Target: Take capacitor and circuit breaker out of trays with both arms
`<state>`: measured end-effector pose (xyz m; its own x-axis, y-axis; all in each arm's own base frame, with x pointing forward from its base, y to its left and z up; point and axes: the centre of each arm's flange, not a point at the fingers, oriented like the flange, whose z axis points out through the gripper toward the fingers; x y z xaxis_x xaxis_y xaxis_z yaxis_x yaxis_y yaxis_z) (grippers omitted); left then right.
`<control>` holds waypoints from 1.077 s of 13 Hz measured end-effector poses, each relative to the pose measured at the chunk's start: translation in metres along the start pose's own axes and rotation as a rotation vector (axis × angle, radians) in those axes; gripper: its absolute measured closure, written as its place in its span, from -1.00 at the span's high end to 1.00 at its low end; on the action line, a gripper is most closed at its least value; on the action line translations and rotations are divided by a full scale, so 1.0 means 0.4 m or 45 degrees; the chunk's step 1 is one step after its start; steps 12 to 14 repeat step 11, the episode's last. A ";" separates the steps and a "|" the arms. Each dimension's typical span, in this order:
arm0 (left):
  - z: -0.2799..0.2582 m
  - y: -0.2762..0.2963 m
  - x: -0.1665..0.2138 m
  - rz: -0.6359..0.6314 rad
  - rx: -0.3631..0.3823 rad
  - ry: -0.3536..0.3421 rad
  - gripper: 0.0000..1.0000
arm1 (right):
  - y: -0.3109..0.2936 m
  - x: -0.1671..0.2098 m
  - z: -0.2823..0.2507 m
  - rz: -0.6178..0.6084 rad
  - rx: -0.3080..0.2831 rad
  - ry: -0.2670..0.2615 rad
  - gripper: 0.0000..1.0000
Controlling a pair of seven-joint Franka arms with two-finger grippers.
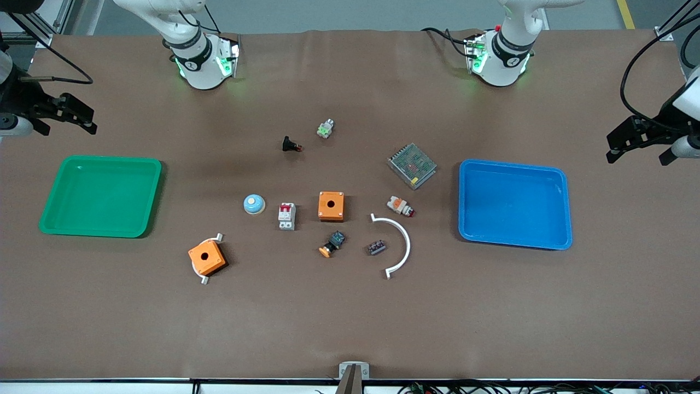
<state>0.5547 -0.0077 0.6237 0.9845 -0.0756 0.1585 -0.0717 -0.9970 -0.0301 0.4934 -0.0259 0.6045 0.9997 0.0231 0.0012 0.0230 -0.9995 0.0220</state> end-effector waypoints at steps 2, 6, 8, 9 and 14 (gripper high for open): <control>0.002 -0.003 0.005 -0.002 -0.001 -0.007 1.00 | 0.007 -0.002 -0.003 0.000 0.001 0.003 1.00; -0.022 -0.005 0.002 -0.005 -0.003 -0.044 1.00 | 0.013 -0.002 -0.003 -0.003 0.002 0.004 1.00; -0.048 -0.008 -0.002 -0.008 -0.003 -0.058 1.00 | 0.013 0.000 -0.013 -0.003 0.001 0.019 1.00; -0.060 -0.009 -0.003 -0.009 -0.003 -0.056 1.00 | 0.014 0.001 -0.022 -0.003 0.000 0.029 1.00; -0.067 -0.013 -0.003 -0.012 -0.002 -0.053 1.00 | 0.014 0.003 -0.034 -0.003 -0.001 0.042 1.00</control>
